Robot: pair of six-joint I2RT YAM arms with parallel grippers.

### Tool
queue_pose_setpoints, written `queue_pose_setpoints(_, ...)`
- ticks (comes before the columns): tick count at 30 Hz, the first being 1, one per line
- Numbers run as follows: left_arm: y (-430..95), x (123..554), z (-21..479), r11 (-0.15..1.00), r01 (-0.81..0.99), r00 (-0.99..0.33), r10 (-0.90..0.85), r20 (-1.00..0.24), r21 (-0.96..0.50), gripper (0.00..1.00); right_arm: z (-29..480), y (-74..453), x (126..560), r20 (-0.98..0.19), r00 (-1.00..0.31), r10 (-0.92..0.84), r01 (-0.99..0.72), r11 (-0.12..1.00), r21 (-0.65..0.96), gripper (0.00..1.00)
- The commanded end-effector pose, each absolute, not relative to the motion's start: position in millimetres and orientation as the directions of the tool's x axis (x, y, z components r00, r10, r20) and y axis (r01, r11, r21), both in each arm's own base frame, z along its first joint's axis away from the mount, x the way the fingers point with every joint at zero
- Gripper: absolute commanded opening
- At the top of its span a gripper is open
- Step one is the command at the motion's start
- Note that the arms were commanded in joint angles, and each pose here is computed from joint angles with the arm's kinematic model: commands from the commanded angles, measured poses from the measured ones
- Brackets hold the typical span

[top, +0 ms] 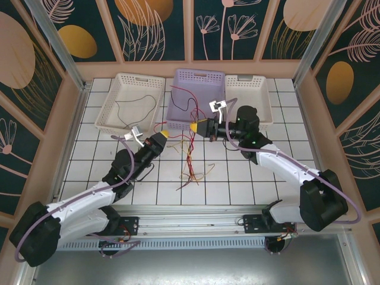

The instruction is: Untangle the cables

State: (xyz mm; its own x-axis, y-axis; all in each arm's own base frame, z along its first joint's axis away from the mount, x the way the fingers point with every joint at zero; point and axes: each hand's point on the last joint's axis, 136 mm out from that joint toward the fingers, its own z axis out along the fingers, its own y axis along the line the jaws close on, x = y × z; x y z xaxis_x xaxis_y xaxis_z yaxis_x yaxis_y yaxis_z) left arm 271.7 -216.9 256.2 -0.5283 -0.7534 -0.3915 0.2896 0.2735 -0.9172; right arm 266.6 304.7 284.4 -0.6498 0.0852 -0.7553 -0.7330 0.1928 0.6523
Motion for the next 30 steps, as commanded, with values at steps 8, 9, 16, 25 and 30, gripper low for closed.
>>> queue_pose_setpoints(8,-155.8,251.7,277.9,0.472,0.243,-0.355,-0.770,-0.531,-0.847,0.00,223.0,246.3,305.0,-0.689,-0.685,0.236,-0.545,0.462,0.700,0.00)
queue_pose_setpoints(9,-151.8,249.9,282.8,0.480,0.243,-0.343,-0.770,-0.538,-0.843,0.00,214.7,238.7,309.2,-0.671,-0.695,0.256,-0.510,0.483,0.712,0.00)
queue_pose_setpoints(16,-119.3,238.4,329.5,0.604,0.216,-0.237,-0.729,-0.642,-0.767,0.00,146.4,172.4,335.1,-0.528,-0.732,0.431,-0.170,0.634,0.754,0.00)
queue_pose_setpoints(25,-78.0,216.1,399.2,0.726,0.191,-0.108,-0.653,-0.750,-0.660,0.00,131.4,127.3,319.5,-0.575,-0.640,0.510,-0.045,0.722,0.691,0.00)
queue_pose_setpoints(30,-68.9,209.0,419.2,0.756,0.193,-0.079,-0.623,-0.778,-0.625,0.00,127.8,114.4,311.8,-0.599,-0.611,0.518,-0.018,0.748,0.664,0.00)
